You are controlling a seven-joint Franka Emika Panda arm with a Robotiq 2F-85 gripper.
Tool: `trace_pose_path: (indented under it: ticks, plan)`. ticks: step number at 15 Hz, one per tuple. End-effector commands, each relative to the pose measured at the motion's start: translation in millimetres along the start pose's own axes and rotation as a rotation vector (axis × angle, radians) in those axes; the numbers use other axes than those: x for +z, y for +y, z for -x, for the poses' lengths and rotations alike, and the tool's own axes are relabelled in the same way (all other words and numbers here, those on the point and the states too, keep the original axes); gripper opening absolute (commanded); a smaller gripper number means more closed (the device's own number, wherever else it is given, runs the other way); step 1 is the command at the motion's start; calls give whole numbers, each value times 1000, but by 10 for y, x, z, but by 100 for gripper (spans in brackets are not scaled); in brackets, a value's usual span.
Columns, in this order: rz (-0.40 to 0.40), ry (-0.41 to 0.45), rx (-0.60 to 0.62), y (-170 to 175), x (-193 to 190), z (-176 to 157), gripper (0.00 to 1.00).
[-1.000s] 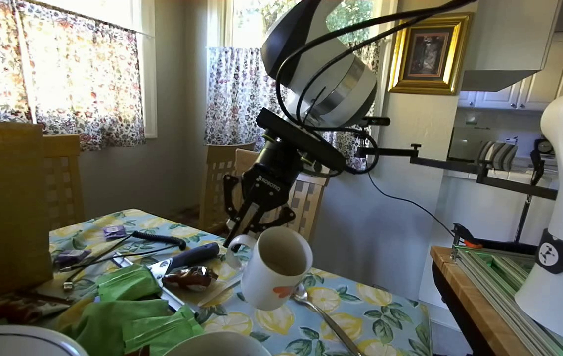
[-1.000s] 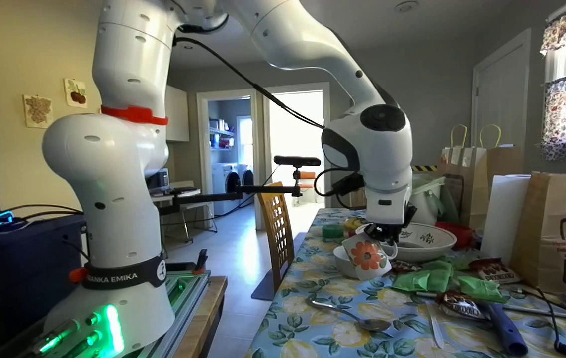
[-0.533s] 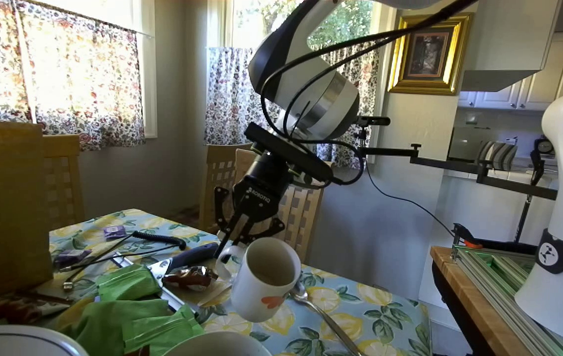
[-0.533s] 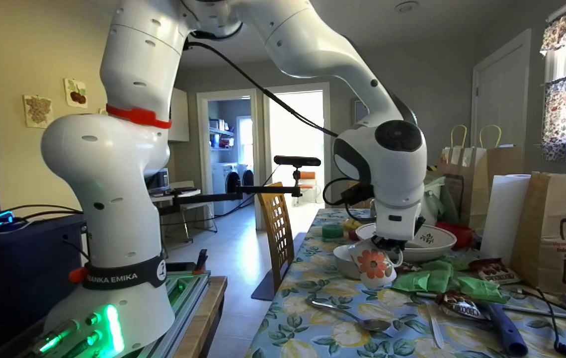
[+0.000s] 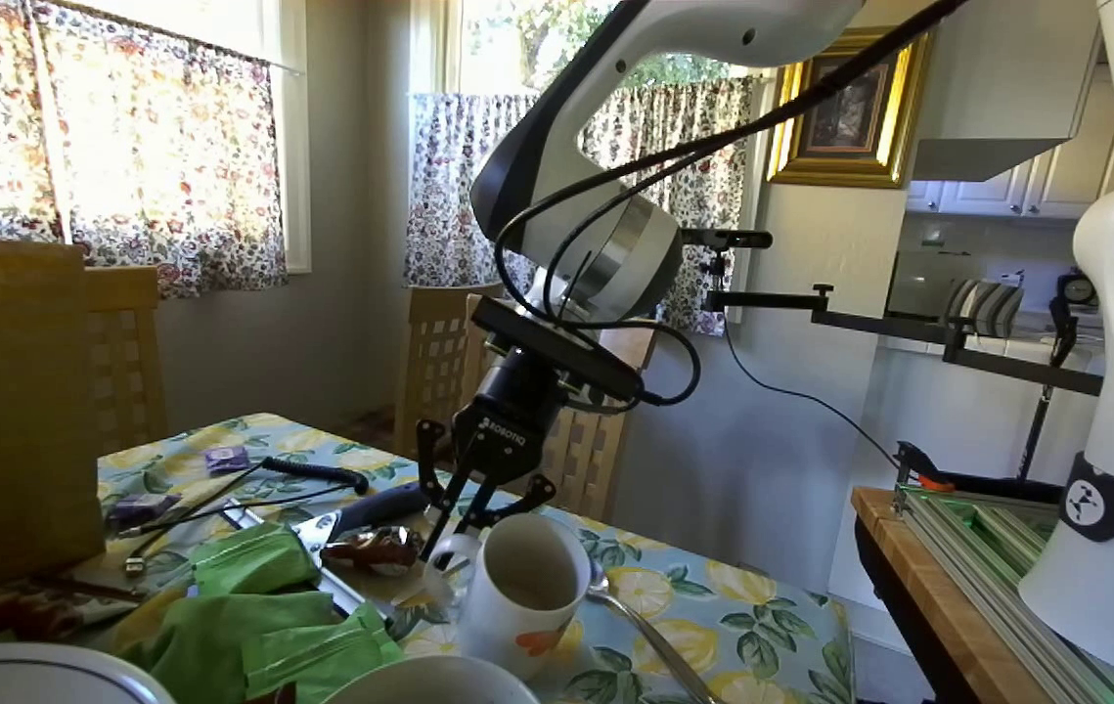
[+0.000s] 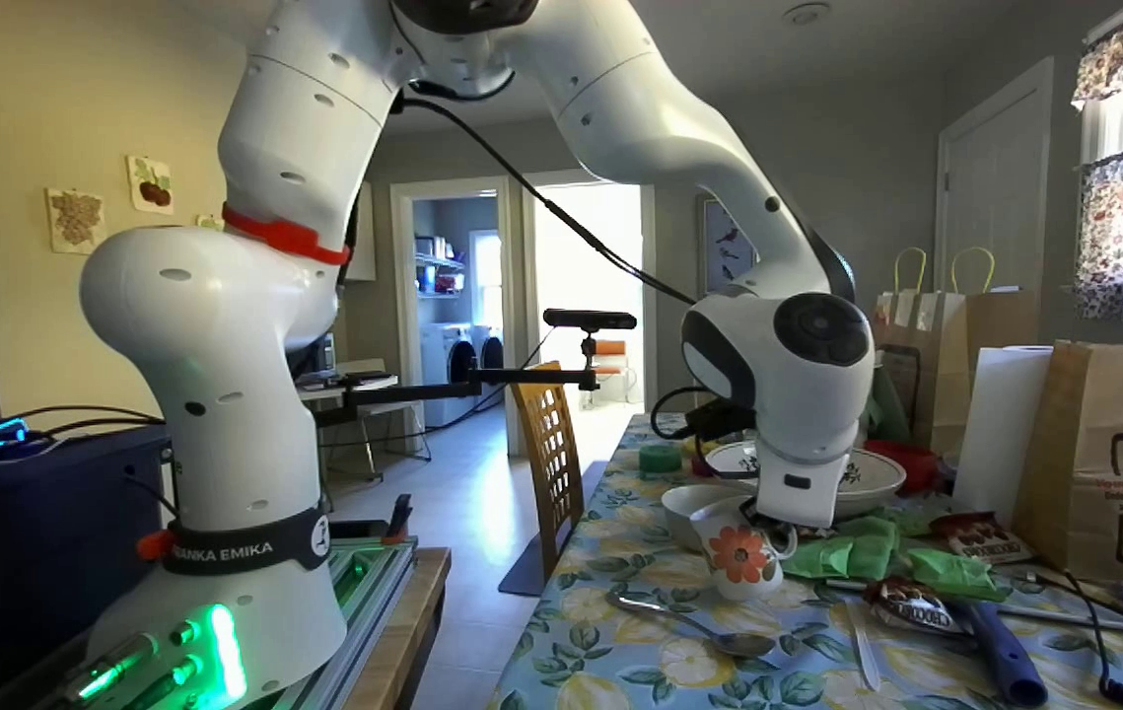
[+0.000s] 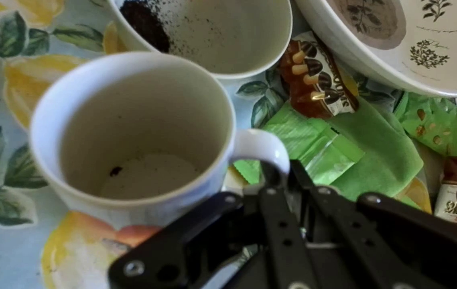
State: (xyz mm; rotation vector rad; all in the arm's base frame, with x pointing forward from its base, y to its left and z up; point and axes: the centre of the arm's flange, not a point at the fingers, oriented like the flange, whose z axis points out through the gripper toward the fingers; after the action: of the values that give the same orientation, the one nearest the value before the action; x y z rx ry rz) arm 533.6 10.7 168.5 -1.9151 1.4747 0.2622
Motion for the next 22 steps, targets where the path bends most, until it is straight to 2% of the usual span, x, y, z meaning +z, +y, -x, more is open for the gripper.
trace_pose_path:
  ticks: [1,10,11,12,13,14,22]
  plan:
    - [-49,-38,5,-138,29,-104,3]
    - [-66,-83,47,-157,123,-282,3]
    - [-67,-94,48,-154,129,-289,13]
    - [-78,-107,49,-159,130,-293,31]
    - [-78,-122,55,-166,129,-298,39]
    - [-77,-134,53,-171,131,-299,40]
    - [-77,-171,51,-251,-27,-378,99]
